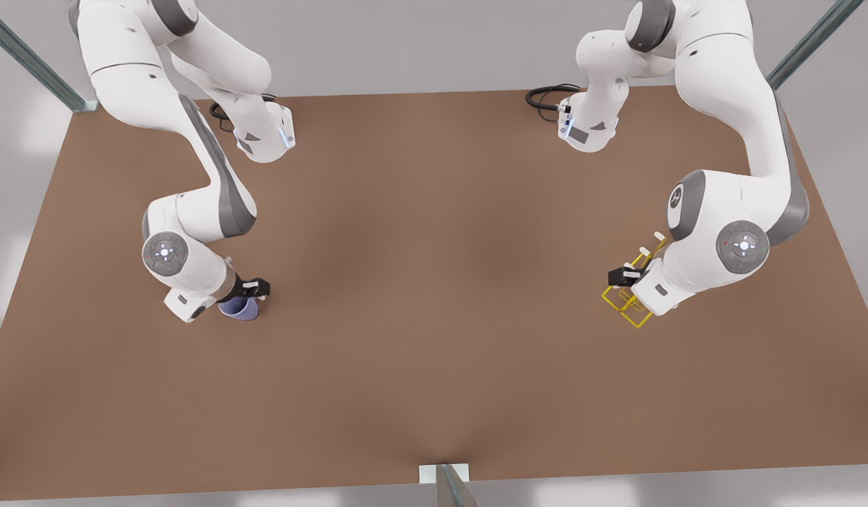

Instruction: Place the cup on the cup holder

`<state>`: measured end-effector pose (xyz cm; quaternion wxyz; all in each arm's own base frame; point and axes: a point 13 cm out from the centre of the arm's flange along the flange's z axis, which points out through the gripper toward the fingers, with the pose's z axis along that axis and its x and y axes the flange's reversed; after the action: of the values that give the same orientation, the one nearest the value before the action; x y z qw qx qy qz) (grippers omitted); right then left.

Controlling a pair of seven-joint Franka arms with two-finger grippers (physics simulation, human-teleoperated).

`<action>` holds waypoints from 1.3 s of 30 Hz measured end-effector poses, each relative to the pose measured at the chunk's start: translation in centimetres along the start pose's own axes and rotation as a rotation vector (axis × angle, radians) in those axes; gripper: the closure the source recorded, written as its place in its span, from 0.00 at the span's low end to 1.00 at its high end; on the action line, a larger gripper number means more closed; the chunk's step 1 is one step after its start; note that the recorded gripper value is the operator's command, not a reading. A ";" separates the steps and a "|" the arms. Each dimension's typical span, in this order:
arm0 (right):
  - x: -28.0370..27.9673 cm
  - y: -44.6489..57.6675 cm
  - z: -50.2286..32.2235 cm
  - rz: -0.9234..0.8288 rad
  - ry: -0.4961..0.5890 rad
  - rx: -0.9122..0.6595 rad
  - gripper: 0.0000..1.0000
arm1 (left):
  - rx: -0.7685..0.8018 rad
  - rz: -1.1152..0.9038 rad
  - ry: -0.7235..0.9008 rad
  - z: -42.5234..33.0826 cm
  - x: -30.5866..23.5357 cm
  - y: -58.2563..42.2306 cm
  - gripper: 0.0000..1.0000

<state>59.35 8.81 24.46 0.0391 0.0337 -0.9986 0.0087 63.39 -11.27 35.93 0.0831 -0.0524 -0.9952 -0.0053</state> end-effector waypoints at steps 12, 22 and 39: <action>0.9 0.5 5.1 0.017 0.009 -0.025 0.00 | 0.011 0.006 0.025 1.7 -0.4 -1.3 0.00; 0.2 -0.6 7.5 0.026 -0.027 -0.030 0.00 | 0.018 -0.013 0.021 1.2 -0.4 -0.3 0.00; -0.6 -1.9 10.5 0.046 -0.059 -0.054 0.00 | 0.018 -0.011 0.021 1.1 -0.3 -0.3 0.00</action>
<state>59.24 6.73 13.94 0.0105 0.0097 -0.9997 -0.0185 63.52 -11.57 34.78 0.0941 -0.0460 -0.9945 0.0028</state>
